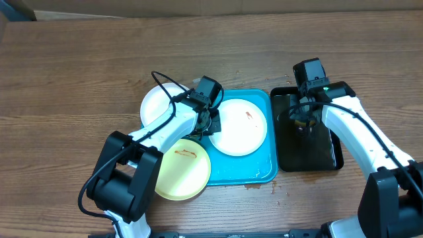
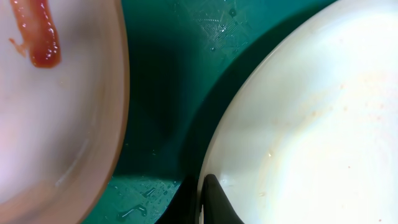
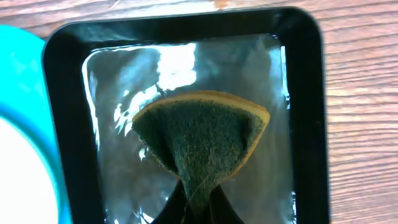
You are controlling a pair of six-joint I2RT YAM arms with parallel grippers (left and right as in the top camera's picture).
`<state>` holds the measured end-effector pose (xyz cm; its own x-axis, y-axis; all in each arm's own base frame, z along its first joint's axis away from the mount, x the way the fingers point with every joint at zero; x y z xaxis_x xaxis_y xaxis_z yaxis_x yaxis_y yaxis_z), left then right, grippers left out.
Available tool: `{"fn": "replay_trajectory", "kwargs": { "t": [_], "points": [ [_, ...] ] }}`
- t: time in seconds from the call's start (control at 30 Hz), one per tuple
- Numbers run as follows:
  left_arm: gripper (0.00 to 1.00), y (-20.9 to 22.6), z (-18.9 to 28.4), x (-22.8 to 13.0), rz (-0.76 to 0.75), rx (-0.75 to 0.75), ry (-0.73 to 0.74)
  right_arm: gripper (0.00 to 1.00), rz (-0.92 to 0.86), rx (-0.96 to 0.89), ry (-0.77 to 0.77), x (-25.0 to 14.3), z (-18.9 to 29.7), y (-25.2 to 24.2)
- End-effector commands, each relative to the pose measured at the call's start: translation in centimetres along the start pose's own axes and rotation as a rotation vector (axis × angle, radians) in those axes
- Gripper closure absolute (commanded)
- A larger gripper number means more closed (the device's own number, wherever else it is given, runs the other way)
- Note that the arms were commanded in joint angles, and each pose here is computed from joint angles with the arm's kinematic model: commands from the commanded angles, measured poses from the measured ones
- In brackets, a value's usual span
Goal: Clean dirty plates on tray and stack at the side
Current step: 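Scrub the held white plate with the sponge in the right gripper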
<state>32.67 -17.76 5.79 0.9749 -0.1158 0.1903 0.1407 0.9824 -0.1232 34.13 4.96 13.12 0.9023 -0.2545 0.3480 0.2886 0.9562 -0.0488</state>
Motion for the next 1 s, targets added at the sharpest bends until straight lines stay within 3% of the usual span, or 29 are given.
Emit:
{"fn": "replay_trajectory", "kwargs": {
  "t": [0.0,0.23,0.43,0.6,0.97],
  "points": [
    [0.96,0.8,-0.8,-0.5,-0.019,0.038,0.033,0.96,0.038,0.150,0.012,0.5,1.2,2.7],
    [0.96,0.8,-0.8,-0.5,-0.019,0.038,0.034,0.96,0.150,0.299,-0.003,-0.6,2.6,7.5],
    [0.96,0.8,-0.8,-0.5,-0.018,0.038,0.033,0.96,0.252,0.187,-0.109,-1.4,3.0,9.4],
    [0.96,0.8,-0.8,-0.5,-0.018,0.038,0.033,0.96,0.377,0.145,-0.105,-3.0,1.3,11.5],
    [0.96,0.8,-0.8,-0.5,-0.018,0.038,0.034,0.96,0.428,0.080,-0.079,-4.4,-2.3,12.9]
  ]
}}
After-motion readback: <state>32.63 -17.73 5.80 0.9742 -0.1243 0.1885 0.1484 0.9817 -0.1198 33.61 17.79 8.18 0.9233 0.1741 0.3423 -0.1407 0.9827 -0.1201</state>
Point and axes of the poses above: each gripper's point midway between its finger pads, its own z axis back along the fingers, its own y axis along the line the jaws close on, x = y × z, the point moved 5 cm from there along z, back along the fingers, and after that the axes turned 13 degrees about -z, right-handed, at the moved point
